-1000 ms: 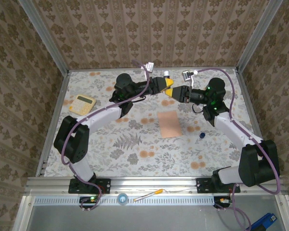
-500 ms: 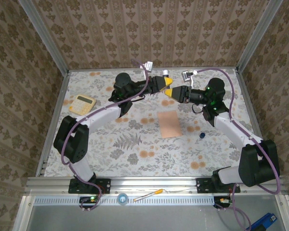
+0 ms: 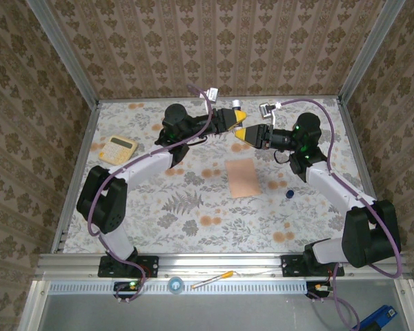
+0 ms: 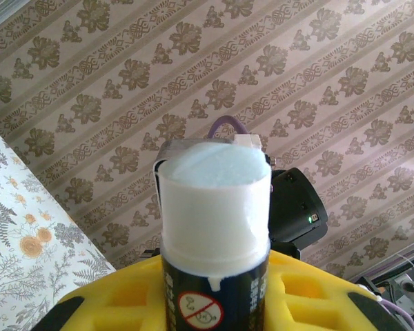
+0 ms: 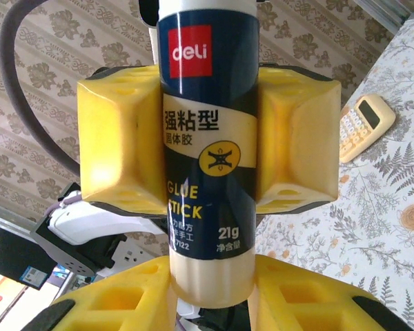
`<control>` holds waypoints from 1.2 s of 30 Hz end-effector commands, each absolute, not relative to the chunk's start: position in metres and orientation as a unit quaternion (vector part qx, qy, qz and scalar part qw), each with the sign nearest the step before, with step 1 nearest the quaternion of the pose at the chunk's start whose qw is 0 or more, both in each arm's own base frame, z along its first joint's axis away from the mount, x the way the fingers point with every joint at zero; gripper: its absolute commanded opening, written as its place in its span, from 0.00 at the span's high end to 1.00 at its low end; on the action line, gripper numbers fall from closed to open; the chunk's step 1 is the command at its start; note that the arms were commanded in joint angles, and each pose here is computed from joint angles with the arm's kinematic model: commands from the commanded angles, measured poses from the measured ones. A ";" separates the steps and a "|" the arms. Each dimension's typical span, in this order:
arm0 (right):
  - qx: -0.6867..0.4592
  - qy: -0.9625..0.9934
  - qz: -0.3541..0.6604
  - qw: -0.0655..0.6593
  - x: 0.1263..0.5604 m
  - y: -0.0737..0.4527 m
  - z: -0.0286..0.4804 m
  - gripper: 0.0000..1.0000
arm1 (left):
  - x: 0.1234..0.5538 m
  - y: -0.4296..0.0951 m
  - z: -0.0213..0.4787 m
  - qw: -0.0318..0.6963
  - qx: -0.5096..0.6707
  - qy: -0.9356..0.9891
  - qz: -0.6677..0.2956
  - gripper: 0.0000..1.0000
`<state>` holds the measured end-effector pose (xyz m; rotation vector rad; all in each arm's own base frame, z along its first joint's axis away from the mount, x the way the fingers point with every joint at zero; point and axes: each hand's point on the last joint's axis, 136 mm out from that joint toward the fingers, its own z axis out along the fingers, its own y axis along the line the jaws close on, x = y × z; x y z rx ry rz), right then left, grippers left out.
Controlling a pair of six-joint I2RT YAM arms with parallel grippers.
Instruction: Place the letter into the envelope and seal it
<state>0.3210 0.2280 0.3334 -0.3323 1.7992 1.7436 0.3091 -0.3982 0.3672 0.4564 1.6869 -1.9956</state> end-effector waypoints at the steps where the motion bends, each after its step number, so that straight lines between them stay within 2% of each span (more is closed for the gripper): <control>1: -0.131 0.670 0.657 0.319 0.324 0.230 0.340 0.69 | 0.306 -0.395 0.384 0.263 0.188 0.597 -0.734 0.95; 6: -0.133 0.667 0.658 0.324 0.324 0.229 0.345 0.63 | 0.306 -0.396 0.381 0.262 0.186 0.599 -0.734 0.95; 11: -0.136 0.664 0.657 0.329 0.324 0.229 0.350 0.63 | 0.306 -0.396 0.381 0.261 0.187 0.599 -0.733 0.95; 23: -0.124 0.670 0.651 0.333 0.326 0.227 0.347 0.75 | 0.306 -0.396 0.380 0.262 0.186 0.601 -0.732 0.95; 36: -0.087 0.737 0.545 0.390 0.331 0.214 0.346 0.80 | 0.304 -0.409 0.368 0.267 0.178 0.649 -0.689 0.96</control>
